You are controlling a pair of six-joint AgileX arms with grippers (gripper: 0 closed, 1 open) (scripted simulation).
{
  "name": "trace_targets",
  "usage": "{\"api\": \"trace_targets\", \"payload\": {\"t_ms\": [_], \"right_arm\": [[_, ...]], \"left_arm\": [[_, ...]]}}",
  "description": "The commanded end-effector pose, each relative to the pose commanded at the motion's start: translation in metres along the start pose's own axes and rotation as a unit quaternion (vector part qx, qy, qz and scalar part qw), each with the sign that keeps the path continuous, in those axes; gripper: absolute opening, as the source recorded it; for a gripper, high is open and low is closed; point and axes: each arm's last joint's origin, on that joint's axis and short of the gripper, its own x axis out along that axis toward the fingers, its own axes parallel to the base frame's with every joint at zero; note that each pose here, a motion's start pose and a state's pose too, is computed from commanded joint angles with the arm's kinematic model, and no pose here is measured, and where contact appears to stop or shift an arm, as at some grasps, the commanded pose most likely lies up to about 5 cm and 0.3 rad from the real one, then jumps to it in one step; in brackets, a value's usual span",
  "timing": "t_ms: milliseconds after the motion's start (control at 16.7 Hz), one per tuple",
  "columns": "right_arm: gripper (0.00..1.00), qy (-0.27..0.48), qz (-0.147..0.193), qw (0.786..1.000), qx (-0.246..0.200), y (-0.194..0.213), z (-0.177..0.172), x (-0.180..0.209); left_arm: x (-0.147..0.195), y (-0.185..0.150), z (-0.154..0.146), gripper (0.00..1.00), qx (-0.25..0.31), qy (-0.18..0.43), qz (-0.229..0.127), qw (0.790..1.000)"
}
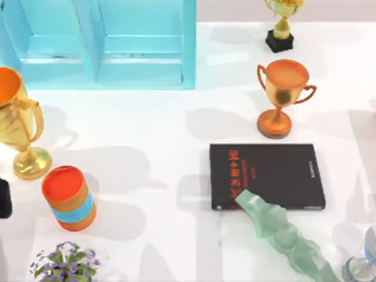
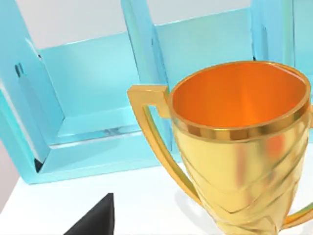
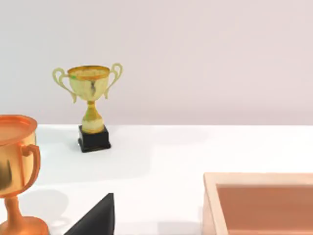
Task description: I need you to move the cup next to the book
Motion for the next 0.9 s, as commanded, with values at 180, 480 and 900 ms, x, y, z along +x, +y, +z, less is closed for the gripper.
{"api": "trace_targets", "payload": {"t_ms": [180,480,900], "right_arm": [[1.0,0.0,0.0,1.0,0.0,0.0,0.0,0.0],[1.0,0.0,0.0,1.0,0.0,0.0,0.0,0.0],[1.0,0.0,0.0,1.0,0.0,0.0,0.0,0.0]], "left_arm": [[0.012,0.011,0.026,1.0,0.12,0.094,-0.007,0.988],[0.063,0.042,0.048,1.0,0.354,0.298,-0.112,0.879],[0.121,0.121,0.021,1.0,0.485,0.435,-0.387,0.653]]}}
